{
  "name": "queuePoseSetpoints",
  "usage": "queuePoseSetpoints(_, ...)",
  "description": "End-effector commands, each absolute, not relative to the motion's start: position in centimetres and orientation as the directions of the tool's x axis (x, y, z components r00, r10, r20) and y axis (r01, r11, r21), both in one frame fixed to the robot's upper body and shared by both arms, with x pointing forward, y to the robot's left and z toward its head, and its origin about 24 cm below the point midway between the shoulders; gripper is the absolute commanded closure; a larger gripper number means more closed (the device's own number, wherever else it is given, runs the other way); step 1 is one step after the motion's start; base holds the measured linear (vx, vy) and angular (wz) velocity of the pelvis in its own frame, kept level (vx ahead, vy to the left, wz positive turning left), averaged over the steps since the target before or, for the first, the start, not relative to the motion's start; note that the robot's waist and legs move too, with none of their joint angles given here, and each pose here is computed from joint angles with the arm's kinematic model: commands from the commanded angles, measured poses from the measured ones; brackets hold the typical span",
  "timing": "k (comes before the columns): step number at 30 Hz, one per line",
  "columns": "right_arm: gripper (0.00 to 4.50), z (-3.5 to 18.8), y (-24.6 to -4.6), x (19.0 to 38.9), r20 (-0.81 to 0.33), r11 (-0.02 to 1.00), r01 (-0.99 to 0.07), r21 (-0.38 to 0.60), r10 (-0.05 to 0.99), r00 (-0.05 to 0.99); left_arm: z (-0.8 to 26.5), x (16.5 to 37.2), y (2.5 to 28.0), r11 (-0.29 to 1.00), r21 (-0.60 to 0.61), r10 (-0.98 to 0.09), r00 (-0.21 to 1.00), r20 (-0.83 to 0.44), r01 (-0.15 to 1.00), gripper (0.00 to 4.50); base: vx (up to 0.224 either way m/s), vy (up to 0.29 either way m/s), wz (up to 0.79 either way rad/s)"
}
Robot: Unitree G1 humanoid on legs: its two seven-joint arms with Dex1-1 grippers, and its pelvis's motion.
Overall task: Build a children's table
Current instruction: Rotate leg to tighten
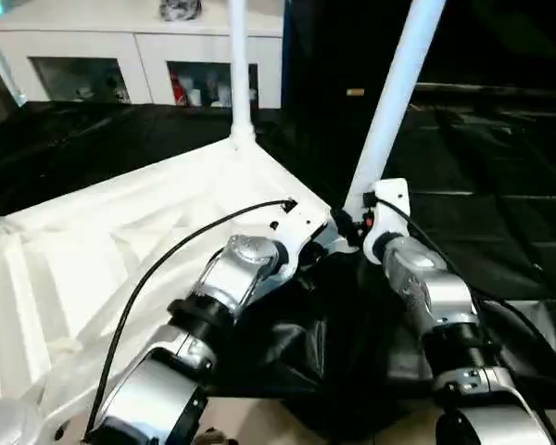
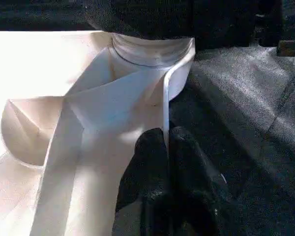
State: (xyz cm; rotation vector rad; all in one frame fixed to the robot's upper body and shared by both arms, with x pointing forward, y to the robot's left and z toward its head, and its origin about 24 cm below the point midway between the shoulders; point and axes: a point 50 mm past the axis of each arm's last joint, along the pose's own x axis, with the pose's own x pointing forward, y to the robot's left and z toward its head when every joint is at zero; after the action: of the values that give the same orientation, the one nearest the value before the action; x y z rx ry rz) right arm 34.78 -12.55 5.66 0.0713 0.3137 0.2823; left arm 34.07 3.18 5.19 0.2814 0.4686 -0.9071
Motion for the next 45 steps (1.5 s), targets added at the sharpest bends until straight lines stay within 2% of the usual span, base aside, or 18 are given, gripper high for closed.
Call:
queuePoseSetpoints(1, 1.23, 3.8, -9.7, 33.9, -0.377, 0.922, -0.345, 0.175, 0.387, 0.842, 8.2, 34.6, 1.1, 0.53, 0.097, -0.763, 0.524, -0.379, 0.842, 4.5, 0.0, 0.0, 0.0)
queuePoseSetpoints(2, 1.18, 4.0, -10.0, 34.1, -0.37, 0.925, -0.357, 0.126, 0.378, 0.849, 8.0, 34.4, 1.2, 0.511, 0.095, -0.774, 0.505, -0.382, 0.854, 4.5, 0.0, 0.0, 0.0)
queuePoseSetpoints(7, 1.13, 4.9, -11.2, 34.2, -0.347, 0.9, -0.431, 0.064, 0.425, 0.836, 7.8, 34.0, 1.9, 0.458, 0.105, -0.799, 0.46, -0.387, 0.883, 4.5, 0.0, 0.0, 0.0)
queuePoseSetpoints(8, 1.13, 5.6, -11.9, 33.9, -0.337, 0.858, -0.507, 0.084, 0.503, 0.796, 7.7, 33.8, 2.4, 0.429, 0.098, -0.814, 0.431, -0.389, 0.898, 4.5, 0.0, 0.0, 0.0)
queuePoseSetpoints(9, 1.13, 5.6, -11.9, 33.9, -0.337, 0.858, -0.507, 0.084, 0.503, 0.796, 7.7, 33.8, 2.4, 0.429, 0.098, -0.814, 0.431, -0.389, 0.898, 4.5, 0.0, 0.0, 0.0)
queuePoseSetpoints(14, 1.13, 6.9, -14.9, 32.5, -0.364, 0.708, -0.705, -0.043, 0.646, 0.671, 7.6, 32.8, 4.3, 0.299, 0.111, -0.864, 0.318, -0.389, 0.948, 4.5, 0.0, 0.0, 0.0)
queuePoseSetpoints(19, 1.13, 7.6, -16.3, 31.9, -0.375, 0.647, -0.759, -0.081, 0.685, 0.624, 7.7, 32.1, 5.2, 0.235, 0.1, -0.888, 0.255, -0.383, 0.967, 4.5, 0.0, 0.0, 0.0)
queuePoseSetpoints(22, 1.13, 8.1, -17.4, 31.3, -0.402, 0.572, -0.814, -0.099, 0.725, 0.558, 7.9, 31.4, 6.3, 0.178, 0.104, -0.895, 0.205, -0.396, 0.978, 4.5, 0.0, 0.0, 0.0)
queuePoseSetpoints(29, 1.13, 7.9, -17.9, 31.3, -0.436, 0.551, -0.829, -0.097, 0.725, 0.533, 7.7, 30.6, 7.1, 0.151, 0.097, -0.894, 0.178, -0.411, 0.984, 4.5, 0.0, 0.0, 0.0)
queuePoseSetpoints(31, 1.4, 7.8, -17.7, 31.3, -0.434, 0.546, -0.833, -0.091, 0.731, 0.527, 7.7, 30.5, 7.1, 0.15, 0.096, -0.894, 0.177, -0.411, 0.984, 4.5, 0.0, 0.0, 0.0)
queuePoseSetpoints(33, 1.4, 7.8, -17.6, 31.2, -0.433, 0.542, -0.836, -0.087, 0.735, 0.521, 7.7, 30.5, 7.1, 0.15, 0.095, -0.894, 0.177, -0.411, 0.984, 4.5, 0.0, 0.0, 0.0)
queuePoseSetpoints(36, 1.75, 7.6, -17.3, 31.0, -0.433, 0.526, -0.848, -0.073, 0.749, 0.502, 7.8, 30.4, 7.0, 0.151, 0.095, -0.894, 0.177, -0.412, 0.984, 4.5, 0.0, 0.0, 0.0)
queuePoseSetpoints(41, 1.86, 7.4, -17.1, 30.9, -0.433, 0.517, -0.854, -0.061, 0.757, 0.49, 7.8, 30.5, 7.1, 0.151, 0.096, -0.892, 0.177, -0.416, 0.984, 4.5, 0.0, 0.0, 0.0)
queuePoseSetpoints(42, 1.86, 7.3, -17.1, 30.9, -0.431, 0.522, -0.851, -0.055, 0.757, 0.492, 7.8, 30.5, 7.1, 0.154, 0.094, -0.892, 0.18, -0.415, 0.984, 4.5, 0.0, 0.0, 0.0)
queuePoseSetpoints(44, 1.86, 6.6, -17.0, 31.4, -0.41, 0.635, -0.771, -0.04, 0.694, 0.592, 7.7, 31.4, 7.0, 0.245, 0.1, -0.874, 0.264, -0.407, 0.964, 4.5, 0.0, 0.0, 0.0)
queuePoseSetpoints(45, 1.86, 6.6, -17.0, 31.4, -0.41, 0.635, -0.771, -0.04, 0.694, 0.592, 7.7, 31.4, 7.0, 0.245, 0.1, -0.874, 0.264, -0.407, 0.964, 4.5, 0.0, 0.0, 0.0)
